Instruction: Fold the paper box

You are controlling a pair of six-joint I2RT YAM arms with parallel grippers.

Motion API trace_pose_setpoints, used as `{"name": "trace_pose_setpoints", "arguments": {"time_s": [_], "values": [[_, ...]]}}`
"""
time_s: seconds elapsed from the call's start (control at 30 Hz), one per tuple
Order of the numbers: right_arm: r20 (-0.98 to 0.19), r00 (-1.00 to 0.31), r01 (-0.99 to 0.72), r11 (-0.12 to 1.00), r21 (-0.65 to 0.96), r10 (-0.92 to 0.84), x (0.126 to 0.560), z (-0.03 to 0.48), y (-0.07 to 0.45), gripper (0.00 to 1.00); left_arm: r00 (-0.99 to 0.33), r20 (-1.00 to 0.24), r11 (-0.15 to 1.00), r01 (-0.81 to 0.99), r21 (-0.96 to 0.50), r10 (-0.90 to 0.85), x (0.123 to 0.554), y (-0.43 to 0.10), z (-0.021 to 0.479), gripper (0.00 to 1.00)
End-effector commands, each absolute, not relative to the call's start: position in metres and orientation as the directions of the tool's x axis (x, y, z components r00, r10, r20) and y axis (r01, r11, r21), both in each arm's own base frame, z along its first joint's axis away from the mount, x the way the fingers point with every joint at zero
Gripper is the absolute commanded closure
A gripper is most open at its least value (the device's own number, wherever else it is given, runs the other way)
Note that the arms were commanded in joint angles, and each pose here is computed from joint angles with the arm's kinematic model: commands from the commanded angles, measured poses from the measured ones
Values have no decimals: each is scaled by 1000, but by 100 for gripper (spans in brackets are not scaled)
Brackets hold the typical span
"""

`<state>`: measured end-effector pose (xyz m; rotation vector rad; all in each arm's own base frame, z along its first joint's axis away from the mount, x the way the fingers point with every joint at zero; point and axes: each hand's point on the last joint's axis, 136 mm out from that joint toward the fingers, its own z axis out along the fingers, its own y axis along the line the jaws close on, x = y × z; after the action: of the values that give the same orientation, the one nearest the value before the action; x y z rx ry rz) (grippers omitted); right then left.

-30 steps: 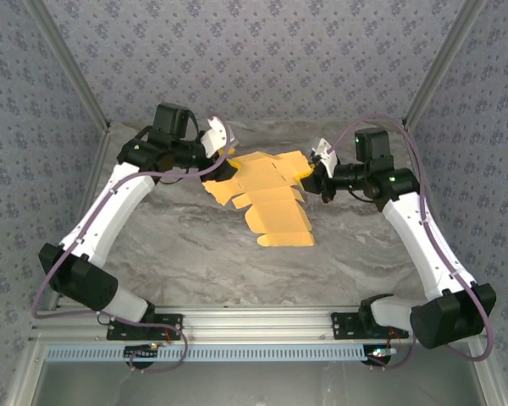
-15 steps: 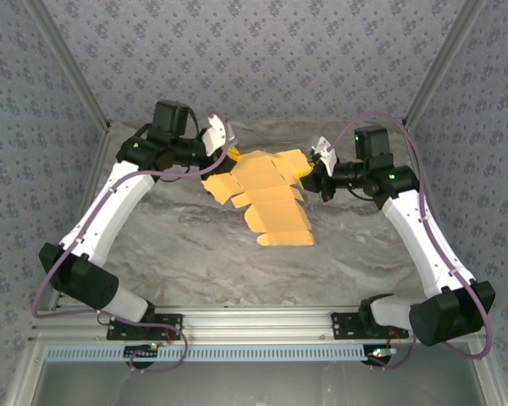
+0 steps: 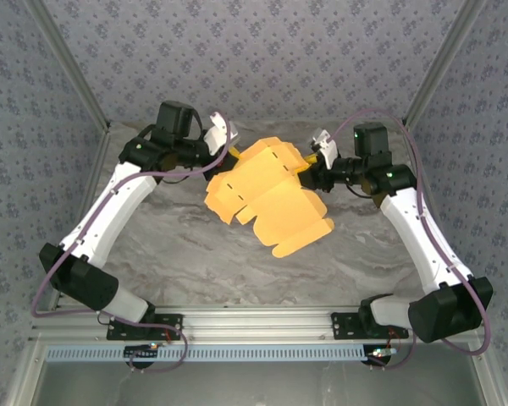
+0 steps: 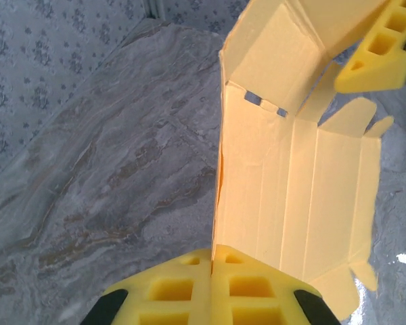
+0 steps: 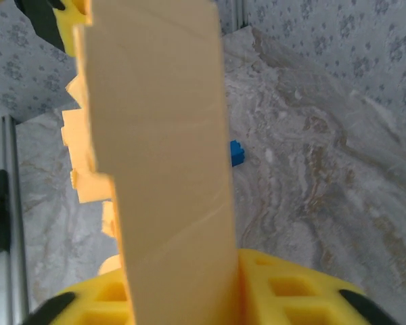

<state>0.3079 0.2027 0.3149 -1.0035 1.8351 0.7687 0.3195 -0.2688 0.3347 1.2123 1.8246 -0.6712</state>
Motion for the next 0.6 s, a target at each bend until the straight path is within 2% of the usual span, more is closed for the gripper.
{"name": "trace_pose_setpoints", "arguments": {"time_s": [0.0, 0.07, 0.33, 0.57], "values": [[-899, -333, -832, 537, 137, -286, 317, 316, 201, 52, -296, -856, 482, 874, -64, 424, 314, -259, 339, 100], [-888, -357, -808, 573, 137, -290, 323, 306, 195, 46, -347, -843, 485, 866, -120, 410, 309, -260, 329, 100], [-823, -490, -592, 802, 73, -287, 352, 278, 151, 39, -537, -744, 504, 806, -312, 398, 300, -263, 286, 100], [-794, -516, -615, 784, 84, -320, 342, 259, 163, 35, -632, -686, 526, 745, -409, 361, 306, -268, 260, 100]]}}
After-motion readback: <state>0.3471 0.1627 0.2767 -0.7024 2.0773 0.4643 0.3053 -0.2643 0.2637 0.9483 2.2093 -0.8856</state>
